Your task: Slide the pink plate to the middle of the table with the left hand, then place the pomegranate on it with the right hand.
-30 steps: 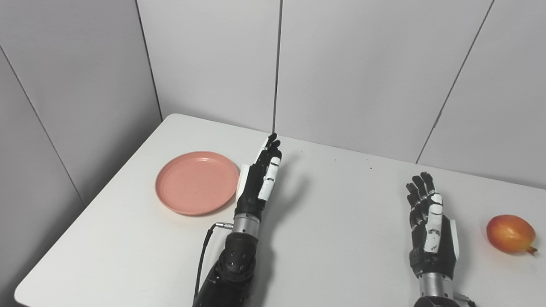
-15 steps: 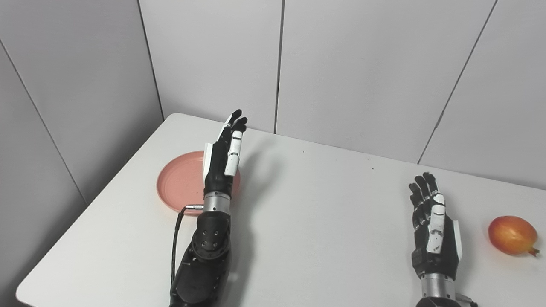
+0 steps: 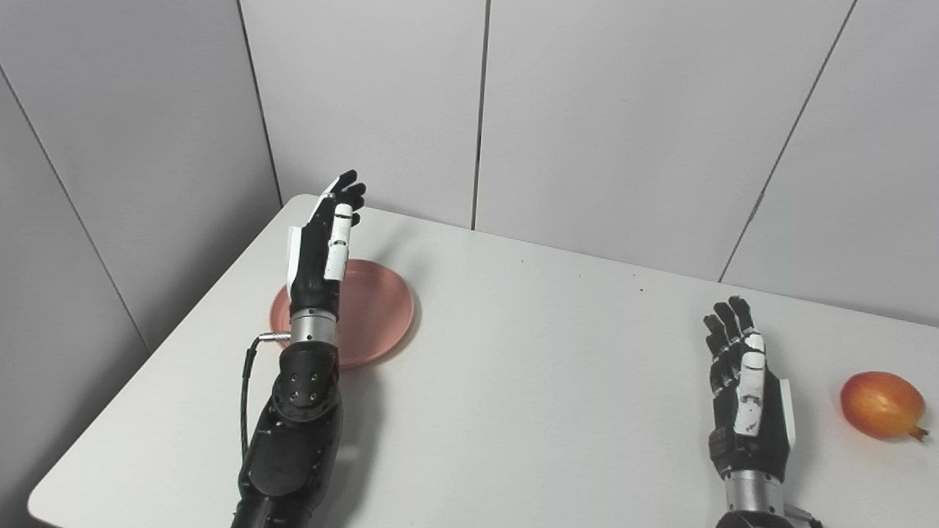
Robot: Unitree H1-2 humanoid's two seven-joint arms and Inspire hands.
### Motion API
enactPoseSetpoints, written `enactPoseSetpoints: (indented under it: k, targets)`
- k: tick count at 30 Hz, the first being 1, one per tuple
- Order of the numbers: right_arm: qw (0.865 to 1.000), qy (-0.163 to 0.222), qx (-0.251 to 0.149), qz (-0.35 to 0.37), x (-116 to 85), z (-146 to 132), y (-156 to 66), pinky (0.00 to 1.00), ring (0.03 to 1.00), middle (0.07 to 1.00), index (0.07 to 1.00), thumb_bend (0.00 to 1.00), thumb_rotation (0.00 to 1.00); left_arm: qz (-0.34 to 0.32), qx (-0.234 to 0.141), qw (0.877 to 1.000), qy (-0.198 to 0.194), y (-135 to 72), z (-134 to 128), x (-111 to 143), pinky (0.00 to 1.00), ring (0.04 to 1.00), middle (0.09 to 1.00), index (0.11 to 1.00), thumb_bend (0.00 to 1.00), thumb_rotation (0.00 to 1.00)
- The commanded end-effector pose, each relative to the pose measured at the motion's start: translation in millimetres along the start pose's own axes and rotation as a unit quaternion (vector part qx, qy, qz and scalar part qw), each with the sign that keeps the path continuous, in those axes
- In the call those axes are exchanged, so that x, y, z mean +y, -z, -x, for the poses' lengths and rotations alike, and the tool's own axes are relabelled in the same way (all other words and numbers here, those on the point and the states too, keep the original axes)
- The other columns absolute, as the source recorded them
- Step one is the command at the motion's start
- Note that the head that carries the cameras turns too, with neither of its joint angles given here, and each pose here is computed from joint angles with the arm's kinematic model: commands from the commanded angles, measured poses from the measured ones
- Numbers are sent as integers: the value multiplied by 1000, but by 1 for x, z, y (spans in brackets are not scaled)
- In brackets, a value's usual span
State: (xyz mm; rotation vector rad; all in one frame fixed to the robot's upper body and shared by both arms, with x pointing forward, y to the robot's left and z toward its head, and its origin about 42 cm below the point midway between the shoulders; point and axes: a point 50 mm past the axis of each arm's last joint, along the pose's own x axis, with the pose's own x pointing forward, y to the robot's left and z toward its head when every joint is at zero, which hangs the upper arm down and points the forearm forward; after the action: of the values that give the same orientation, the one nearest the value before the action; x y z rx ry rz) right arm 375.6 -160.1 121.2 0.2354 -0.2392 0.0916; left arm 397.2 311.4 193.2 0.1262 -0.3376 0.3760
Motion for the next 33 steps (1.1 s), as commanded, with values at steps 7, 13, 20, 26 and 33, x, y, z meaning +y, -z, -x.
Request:
enactPoseSetpoints:
  k: [7,13,20,26,33]
  targets:
    - [998,21,55,11,-24,35,33,1000,937,930,929,479,952,-10,-31,999,-9,-23,-25,19,789,826,823,805,324,1000]
    - [998,20,54,17,-24,35,33,1000,937,934,934,474,964,-6,-41,999,-30,-24,-27,35,780,805,805,793,286,1000]
    - [998,20,55,13,-27,34,34,1000,933,931,930,473,957,-34,-38,998,-32,-24,-27,59,769,798,797,780,314,997]
    - [998,19,56,12,-28,35,32,1000,944,937,934,483,953,-41,-20,998,-37,-22,-26,74,782,804,806,791,323,992]
    - [998,21,59,16,-31,35,31,1000,941,933,931,491,956,-50,-8,998,-35,-11,-26,89,784,805,800,781,300,979]
